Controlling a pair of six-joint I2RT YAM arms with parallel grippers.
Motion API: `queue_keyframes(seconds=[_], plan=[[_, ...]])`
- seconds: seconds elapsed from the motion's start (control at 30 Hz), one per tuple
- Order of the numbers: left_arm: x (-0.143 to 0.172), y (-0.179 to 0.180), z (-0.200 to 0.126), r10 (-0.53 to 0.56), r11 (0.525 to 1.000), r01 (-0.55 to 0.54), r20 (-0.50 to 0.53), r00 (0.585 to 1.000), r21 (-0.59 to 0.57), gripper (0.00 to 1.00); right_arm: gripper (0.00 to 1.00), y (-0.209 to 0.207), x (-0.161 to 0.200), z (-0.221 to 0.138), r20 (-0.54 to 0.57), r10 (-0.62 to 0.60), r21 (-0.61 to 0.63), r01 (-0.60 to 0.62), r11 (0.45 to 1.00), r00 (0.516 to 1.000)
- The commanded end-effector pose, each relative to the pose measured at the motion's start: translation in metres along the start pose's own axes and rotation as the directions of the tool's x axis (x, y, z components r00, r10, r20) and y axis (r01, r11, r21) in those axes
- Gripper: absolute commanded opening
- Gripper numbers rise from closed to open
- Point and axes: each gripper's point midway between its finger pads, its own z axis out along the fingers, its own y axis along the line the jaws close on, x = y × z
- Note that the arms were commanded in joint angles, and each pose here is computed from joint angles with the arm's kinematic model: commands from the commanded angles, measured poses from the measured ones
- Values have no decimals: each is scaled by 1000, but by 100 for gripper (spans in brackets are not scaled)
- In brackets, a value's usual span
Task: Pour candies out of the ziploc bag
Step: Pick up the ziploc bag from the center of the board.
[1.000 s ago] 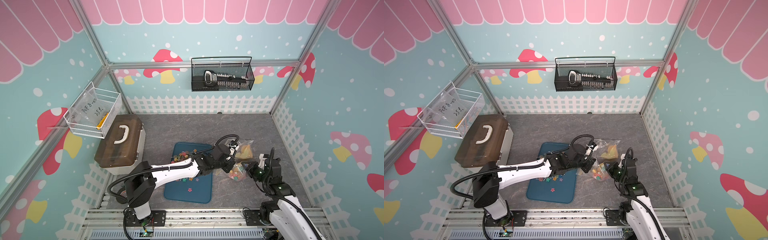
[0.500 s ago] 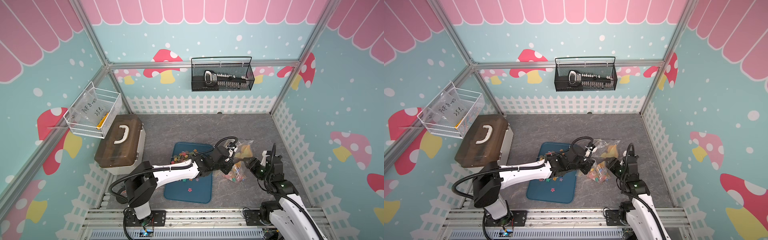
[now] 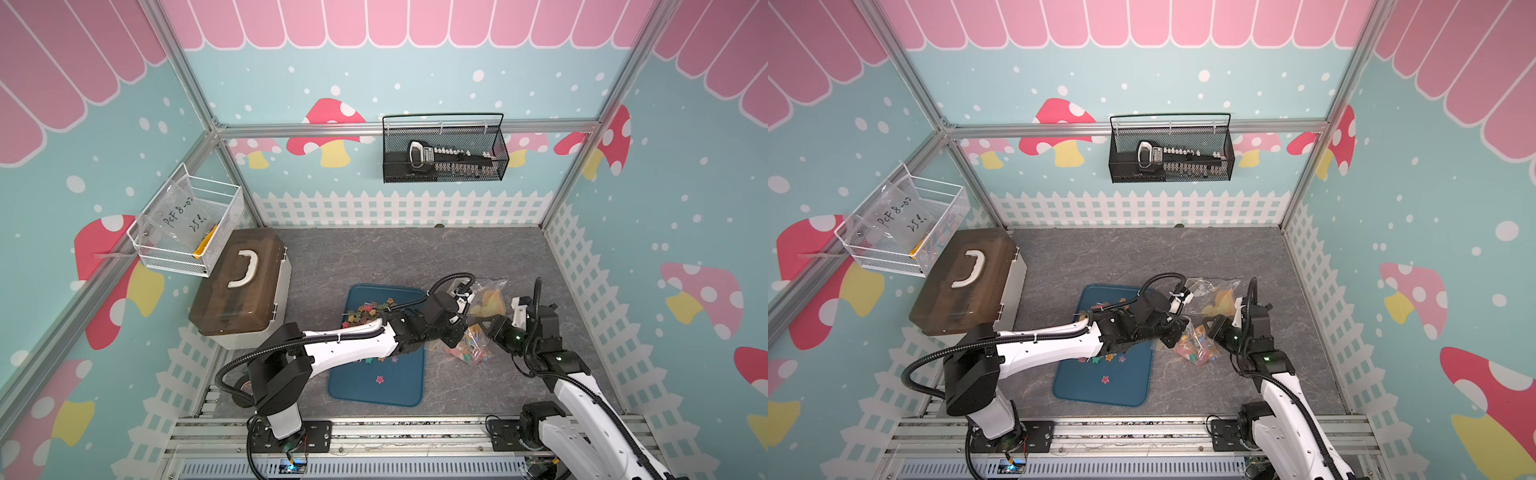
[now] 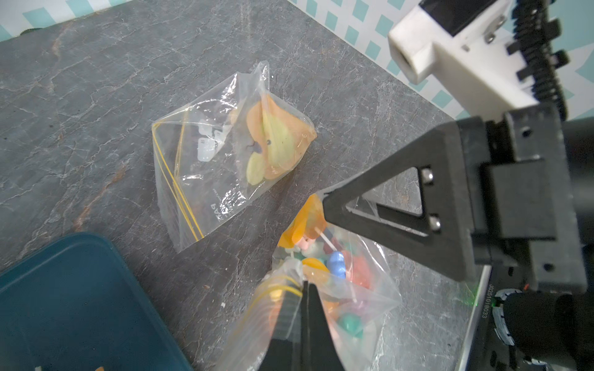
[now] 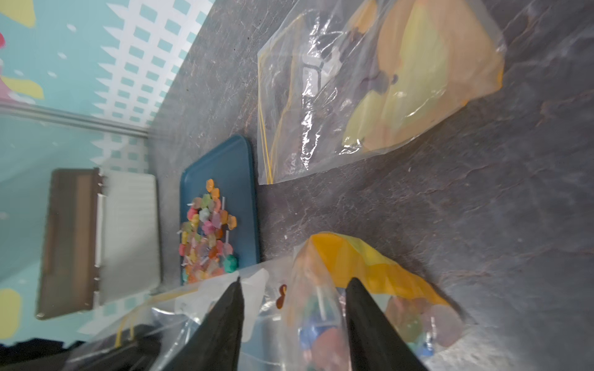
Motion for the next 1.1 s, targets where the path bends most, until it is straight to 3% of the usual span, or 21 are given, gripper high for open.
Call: queue_keyframes(seconds=[0.0, 0.2, 0.43, 1.07], plan=[[-27, -3, -19, -3, 1000, 3, 80, 997, -3, 0, 39, 7, -7, -1, 25, -11, -26, 12, 1000, 1000], [-30, -1, -24, -2, 1000, 3, 88, 996, -13, 0, 31, 1, -5, 0, 26, -6, -12, 6, 1000, 1000], [-29, -1, -27, -6, 1000, 8, 91, 996, -15, 0, 0, 4, -8, 0, 29, -14, -14, 15, 1000, 999], [-24, 34, -53, -46, 982, 71, 147, 988, -177, 0, 0, 79, -57, -39, 143, -88, -151, 109, 982, 986]])
